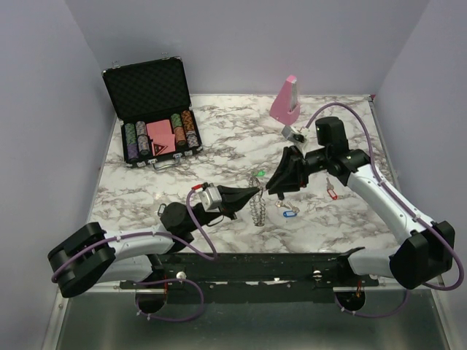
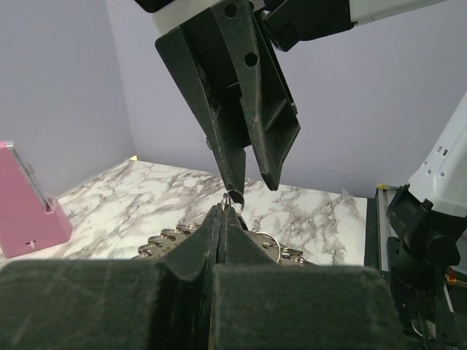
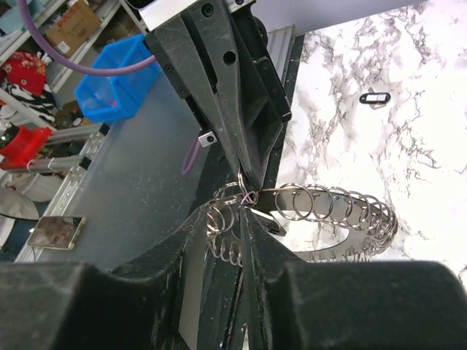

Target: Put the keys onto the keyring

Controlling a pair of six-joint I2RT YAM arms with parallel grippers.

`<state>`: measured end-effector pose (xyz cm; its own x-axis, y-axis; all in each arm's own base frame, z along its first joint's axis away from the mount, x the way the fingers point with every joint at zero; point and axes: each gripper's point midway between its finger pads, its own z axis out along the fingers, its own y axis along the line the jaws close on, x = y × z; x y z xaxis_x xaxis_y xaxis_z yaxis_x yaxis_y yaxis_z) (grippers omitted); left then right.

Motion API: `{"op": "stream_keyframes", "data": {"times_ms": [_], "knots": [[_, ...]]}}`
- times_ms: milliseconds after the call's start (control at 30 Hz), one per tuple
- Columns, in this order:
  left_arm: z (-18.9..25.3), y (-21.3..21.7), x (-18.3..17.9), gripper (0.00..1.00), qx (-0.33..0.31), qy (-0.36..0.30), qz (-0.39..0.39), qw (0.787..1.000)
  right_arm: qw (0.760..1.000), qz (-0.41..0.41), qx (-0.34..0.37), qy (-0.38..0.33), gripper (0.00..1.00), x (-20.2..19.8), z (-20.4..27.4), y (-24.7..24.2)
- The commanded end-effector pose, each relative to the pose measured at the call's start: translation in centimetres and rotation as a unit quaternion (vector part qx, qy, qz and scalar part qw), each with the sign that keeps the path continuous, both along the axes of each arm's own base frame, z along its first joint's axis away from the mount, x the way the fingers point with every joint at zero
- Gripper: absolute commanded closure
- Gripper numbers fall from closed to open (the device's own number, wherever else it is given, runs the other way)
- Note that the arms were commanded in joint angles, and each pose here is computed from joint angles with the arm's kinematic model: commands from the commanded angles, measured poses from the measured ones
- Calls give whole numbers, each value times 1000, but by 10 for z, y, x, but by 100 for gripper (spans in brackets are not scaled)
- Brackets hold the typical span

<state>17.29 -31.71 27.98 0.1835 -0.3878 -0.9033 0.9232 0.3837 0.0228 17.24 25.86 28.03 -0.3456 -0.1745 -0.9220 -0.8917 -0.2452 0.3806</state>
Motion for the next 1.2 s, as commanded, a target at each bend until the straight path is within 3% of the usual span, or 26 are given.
{"op": "stream_keyframes", "data": {"times_ms": [0,667,933,1167], "knots": [[29,6,-11,100,-47,-25,-23,998,1000,9,9,-18,65,-2,12,-1],[34,-2,-17,100,-50,-25,-50,997,1000,-1,-8,-25,59,6,1,3],[37,-2,-14,100,-53,-23,-44,997,999,2,-17,-32,74,1,-6,6],[38,-2,-9,100,-55,-16,-34,998,999,1,-24,-46,74,0,-9,7]]}}
